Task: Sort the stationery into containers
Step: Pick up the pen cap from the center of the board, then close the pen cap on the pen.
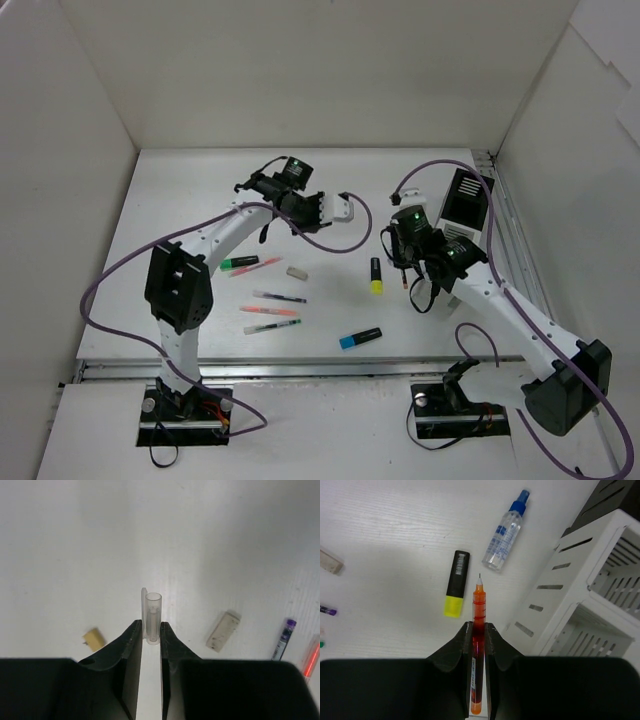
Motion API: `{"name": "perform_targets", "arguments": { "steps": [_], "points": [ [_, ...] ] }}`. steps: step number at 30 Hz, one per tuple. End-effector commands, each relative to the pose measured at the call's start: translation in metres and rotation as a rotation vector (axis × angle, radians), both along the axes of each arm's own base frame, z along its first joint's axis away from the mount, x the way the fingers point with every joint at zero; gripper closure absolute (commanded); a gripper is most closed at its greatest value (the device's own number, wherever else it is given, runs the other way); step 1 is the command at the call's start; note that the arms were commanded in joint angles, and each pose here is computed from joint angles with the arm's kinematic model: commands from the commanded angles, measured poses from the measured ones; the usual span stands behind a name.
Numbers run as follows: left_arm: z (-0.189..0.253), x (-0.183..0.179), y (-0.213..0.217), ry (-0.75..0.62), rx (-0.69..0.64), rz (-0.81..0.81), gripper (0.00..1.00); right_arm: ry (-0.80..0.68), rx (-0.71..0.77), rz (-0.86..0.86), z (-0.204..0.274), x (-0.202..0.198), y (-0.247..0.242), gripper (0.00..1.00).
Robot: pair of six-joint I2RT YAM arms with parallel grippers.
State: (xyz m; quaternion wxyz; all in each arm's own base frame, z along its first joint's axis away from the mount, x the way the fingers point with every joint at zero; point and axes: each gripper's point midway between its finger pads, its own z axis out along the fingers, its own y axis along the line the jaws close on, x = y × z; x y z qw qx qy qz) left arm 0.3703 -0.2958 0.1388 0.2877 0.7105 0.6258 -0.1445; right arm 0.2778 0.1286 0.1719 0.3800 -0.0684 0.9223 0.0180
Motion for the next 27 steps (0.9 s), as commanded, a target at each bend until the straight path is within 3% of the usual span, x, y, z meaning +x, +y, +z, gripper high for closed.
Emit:
{"name": "perform_targets", "arguments": {
  "steps": [1,6,8,11,12,14,18,23,27],
  "points": [
    [0.085,0.015,-0.009,-0.065,-0.174,0.156,1.0,-0.162,-0.094,0.006,0.04,0.024,-0.012,1.0],
    [0.165,0.029,-0.013,-0.147,-0.331,0.265,1.0,-0.381,-0.135,0.082,0.092,0.042,-0.016,1.0],
    [0.199,0.034,-0.009,-0.161,-0.426,0.393,1.0,-0.473,-0.148,0.149,0.111,0.049,-0.014,1.0],
    [0.236,0.027,-0.005,-0.033,-0.613,0.503,1.0,-0.606,-0.209,0.3,0.137,0.053,-0.008,1.0],
    [0.219,0.03,0.005,0.056,-0.635,0.54,1.0,-0.623,-0.242,0.349,0.136,0.054,-0.006,1.0],
    [0.229,0.01,-0.001,0.222,-0.764,0.514,1.0,-0.688,-0.33,0.481,0.143,0.06,0.005,1.0],
    [0.179,-0.016,0.002,0.409,-0.724,0.589,1.0,-0.71,-0.52,0.708,0.145,0.071,0.021,1.0],
    [0.155,-0.059,0.003,0.595,-0.687,0.604,1.0,-0.674,-0.805,1.064,0.116,0.079,0.039,1.0],
    [0.132,-0.097,-0.002,0.713,-0.616,0.603,1.0,-0.65,-0.866,1.341,0.104,0.076,0.065,1.0]
  ]
}}
